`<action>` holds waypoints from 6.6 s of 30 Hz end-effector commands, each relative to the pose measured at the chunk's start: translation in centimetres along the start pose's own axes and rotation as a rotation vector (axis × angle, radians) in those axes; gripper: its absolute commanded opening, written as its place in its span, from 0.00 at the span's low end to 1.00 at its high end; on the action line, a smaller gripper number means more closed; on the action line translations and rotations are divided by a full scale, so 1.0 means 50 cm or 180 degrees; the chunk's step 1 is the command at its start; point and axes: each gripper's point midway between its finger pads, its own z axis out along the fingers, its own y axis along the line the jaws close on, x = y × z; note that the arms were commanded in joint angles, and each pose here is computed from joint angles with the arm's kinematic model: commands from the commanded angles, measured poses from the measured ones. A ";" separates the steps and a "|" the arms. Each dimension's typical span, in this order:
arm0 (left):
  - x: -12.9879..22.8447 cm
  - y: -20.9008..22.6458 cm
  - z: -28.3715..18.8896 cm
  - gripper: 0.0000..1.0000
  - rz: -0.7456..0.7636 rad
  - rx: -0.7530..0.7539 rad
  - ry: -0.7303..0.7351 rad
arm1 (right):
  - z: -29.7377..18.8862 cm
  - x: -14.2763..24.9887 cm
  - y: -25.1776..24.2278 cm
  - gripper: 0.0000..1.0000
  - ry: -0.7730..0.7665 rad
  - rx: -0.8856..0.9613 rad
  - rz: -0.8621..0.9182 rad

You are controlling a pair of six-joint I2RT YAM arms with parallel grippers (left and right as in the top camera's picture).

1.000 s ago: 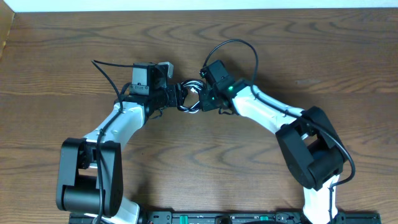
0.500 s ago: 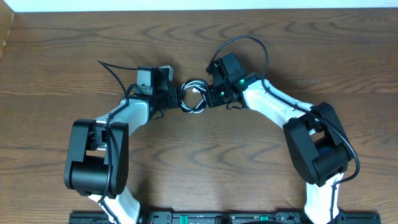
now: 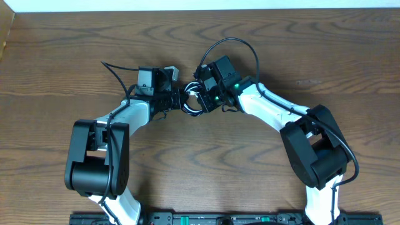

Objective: Untangle cables

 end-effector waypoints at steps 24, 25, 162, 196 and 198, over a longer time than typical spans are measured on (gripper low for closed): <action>0.003 -0.100 -0.024 0.07 0.0046 0.0868 0.0132 | -0.008 -0.034 -0.122 0.01 -0.0281 0.0927 -0.0021; 0.004 -0.099 -0.024 0.07 0.0043 0.0864 0.0136 | -0.002 -0.031 -0.125 0.01 -0.0269 0.0928 -0.0018; -0.017 0.035 -0.048 0.08 -0.0461 0.0208 -0.0011 | 0.011 -0.072 0.045 0.20 0.0120 0.0212 -0.0403; -0.017 0.035 -0.048 0.08 -0.0462 0.0207 -0.0012 | 0.061 0.006 -0.006 0.01 0.0540 0.0563 -0.0604; -0.017 0.035 -0.048 0.08 -0.0461 0.0208 -0.0013 | 0.038 -0.009 -0.010 0.01 0.0502 0.0644 -0.0600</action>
